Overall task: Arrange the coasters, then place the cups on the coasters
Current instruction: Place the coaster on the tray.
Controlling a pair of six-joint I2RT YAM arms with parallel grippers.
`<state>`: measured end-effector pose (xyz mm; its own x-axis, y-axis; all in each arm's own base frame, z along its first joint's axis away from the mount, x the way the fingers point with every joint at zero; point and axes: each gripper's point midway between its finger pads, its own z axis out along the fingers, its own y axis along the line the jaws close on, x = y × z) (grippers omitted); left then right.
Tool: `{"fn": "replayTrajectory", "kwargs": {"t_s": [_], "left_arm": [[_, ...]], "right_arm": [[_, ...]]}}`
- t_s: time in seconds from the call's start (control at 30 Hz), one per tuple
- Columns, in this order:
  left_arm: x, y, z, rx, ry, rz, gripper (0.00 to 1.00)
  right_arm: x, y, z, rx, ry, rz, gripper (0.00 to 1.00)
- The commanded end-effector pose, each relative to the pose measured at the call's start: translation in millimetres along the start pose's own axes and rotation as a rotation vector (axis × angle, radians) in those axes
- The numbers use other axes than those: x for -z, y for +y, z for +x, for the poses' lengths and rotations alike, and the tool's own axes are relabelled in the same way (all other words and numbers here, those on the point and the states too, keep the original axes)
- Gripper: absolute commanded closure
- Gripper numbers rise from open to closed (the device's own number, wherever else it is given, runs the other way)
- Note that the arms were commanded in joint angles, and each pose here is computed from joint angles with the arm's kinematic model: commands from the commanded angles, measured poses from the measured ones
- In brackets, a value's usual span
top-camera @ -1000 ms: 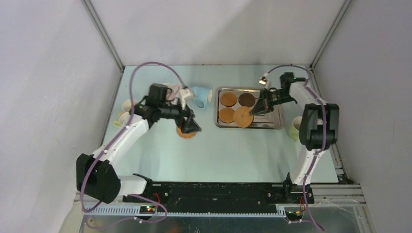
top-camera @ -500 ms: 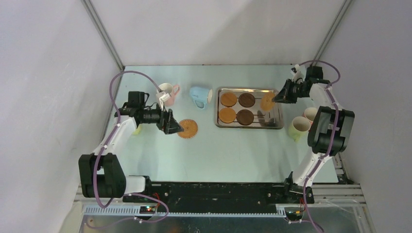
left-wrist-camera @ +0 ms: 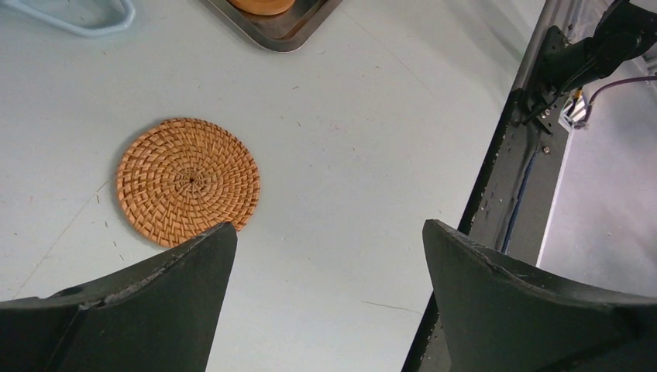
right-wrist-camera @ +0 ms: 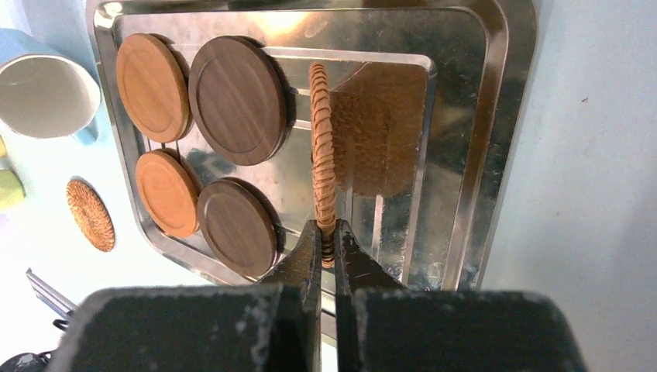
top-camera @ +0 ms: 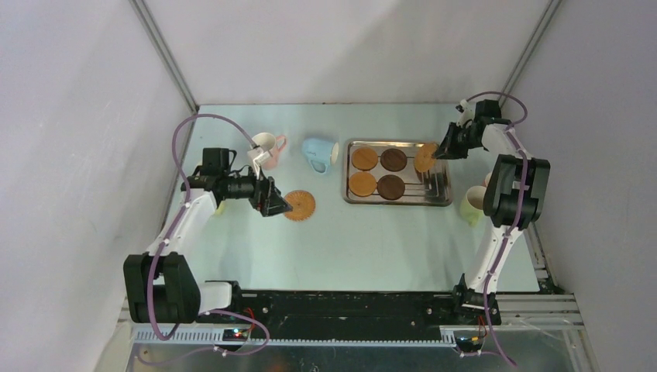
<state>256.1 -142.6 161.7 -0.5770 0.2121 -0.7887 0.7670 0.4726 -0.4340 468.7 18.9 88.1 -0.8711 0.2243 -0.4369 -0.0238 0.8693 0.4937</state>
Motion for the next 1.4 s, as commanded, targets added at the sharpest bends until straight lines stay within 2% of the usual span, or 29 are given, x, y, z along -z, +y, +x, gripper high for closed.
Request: {"fn": "replayTrajectory", "kwargs": {"t_s": [0.0,0.27,0.33,0.37,0.53,0.63,0.7,0.93,1.13,1.27,1.37], "left_arm": [[1,2,-5,-0.058,-0.018,-0.005,0.02],[3,1,-5,-0.067,-0.015,-0.008,0.02],[6,3,-6,-0.066,-0.022,-0.019,0.02],[8,5,-7,-0.062,-0.027,-0.027,0.02],[8,3,-6,-0.063,-0.028,-0.018,0.02],[9,1,-6,-0.066,-0.03,-0.011,0.02],[9,0,-6,-0.068,-0.031,-0.007,0.02],[10,-1,-7,-0.073,-0.037,-0.007,0.02],[11,24,-17,-0.047,-0.059,-0.138,0.02],[12,53,-18,0.004,-0.07,-0.286,0.02],[0,62,-12,0.053,-0.033,-0.291,0.02]], "right_arm": [[-3,-7,-15,0.013,-0.039,0.032,1.0],[-9,-22,-11,-0.027,-0.047,0.086,0.98],[-5,-28,-14,-0.045,-0.061,0.103,0.91],[-4,-32,-14,-0.054,-0.065,0.112,0.84],[4,-52,-16,-0.073,-0.087,0.203,0.66],[7,-55,-17,-0.069,-0.09,0.223,0.45],[11,-57,-19,-0.056,-0.1,0.254,0.38],[30,-46,-28,-0.01,-0.174,0.275,0.36],[79,14,-39,0.07,-0.254,0.145,0.36],[134,94,-34,0.235,-0.324,-0.005,0.33],[143,143,-5,0.409,-0.283,-0.088,0.29]]}}
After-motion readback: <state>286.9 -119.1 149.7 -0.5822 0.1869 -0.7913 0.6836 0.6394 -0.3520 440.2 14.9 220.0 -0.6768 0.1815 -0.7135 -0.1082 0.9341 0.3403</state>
